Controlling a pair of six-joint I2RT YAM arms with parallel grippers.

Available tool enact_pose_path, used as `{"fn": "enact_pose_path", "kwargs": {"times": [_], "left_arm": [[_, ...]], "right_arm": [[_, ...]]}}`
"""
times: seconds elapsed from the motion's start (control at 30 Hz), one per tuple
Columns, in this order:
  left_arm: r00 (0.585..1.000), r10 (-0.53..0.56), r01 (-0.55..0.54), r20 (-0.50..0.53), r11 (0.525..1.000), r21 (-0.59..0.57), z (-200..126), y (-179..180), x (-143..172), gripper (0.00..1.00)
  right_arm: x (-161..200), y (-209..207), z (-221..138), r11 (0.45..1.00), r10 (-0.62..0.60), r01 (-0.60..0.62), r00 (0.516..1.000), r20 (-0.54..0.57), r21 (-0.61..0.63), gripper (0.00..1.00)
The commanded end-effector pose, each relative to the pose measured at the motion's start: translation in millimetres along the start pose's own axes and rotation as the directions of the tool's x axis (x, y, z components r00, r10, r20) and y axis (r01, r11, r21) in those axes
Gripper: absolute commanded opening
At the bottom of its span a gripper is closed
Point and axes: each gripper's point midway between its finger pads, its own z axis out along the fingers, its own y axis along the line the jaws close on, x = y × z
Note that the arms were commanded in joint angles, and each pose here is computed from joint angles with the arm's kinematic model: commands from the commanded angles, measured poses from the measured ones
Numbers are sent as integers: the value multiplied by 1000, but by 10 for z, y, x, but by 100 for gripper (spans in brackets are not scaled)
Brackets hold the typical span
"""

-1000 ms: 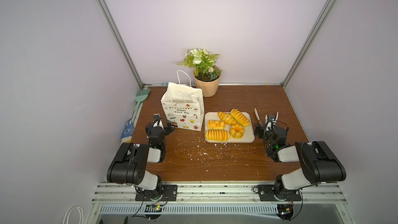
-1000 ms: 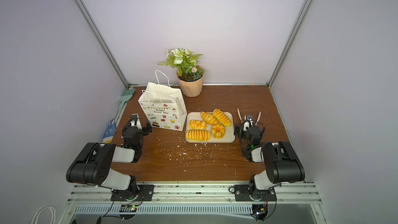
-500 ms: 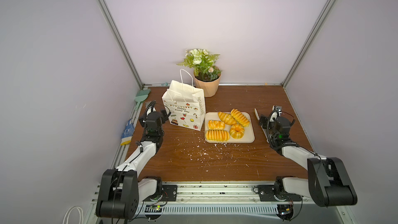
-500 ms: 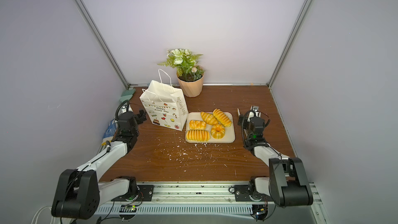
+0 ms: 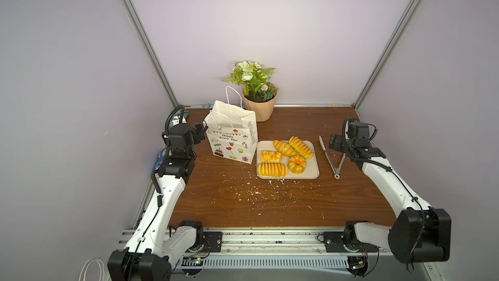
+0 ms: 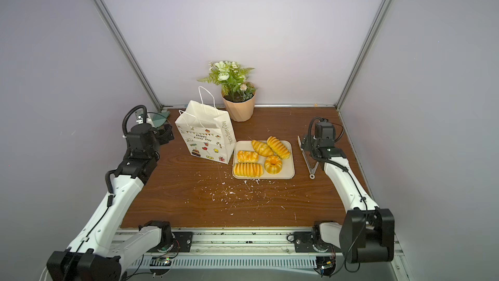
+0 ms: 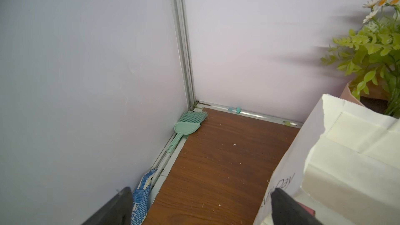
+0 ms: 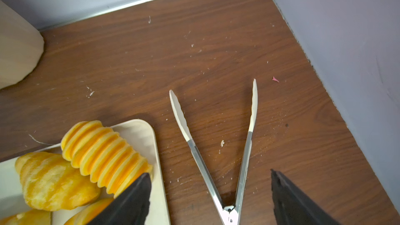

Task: Pack bread into a paper bag
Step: Pick up the clamp from the center of the board.

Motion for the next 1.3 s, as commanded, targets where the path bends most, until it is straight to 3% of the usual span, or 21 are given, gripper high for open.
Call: {"fn": "enact_pose_path", "kwargs": {"times": [0.0, 0.2, 0.37, 0.7, 1.27], "left_arm": [[997, 59, -58, -49, 998, 11, 8, -43, -34, 100], [999, 34, -33, -14, 998, 46, 8, -3, -382, 100], [998, 57, -57, 0, 998, 23, 57, 90, -448, 100], [1000, 8, -6, -28, 995, 96, 223, -81, -412, 100], [1000, 0, 3, -25, 994, 113, 216, -109, -519, 100]], "right_arm": [[585, -9, -29, 1000, -6, 5, 960, -279, -3, 92], [940, 23, 0, 1000, -25, 17, 911, -411, -25, 92], [1094, -182, -80, 996, 5, 37, 875, -485, 77, 91], [1292, -275, 211, 995, 62, -11, 856, -514, 102, 91], [1398, -167, 712, 997, 75, -43, 838, -540, 71, 92]]}}
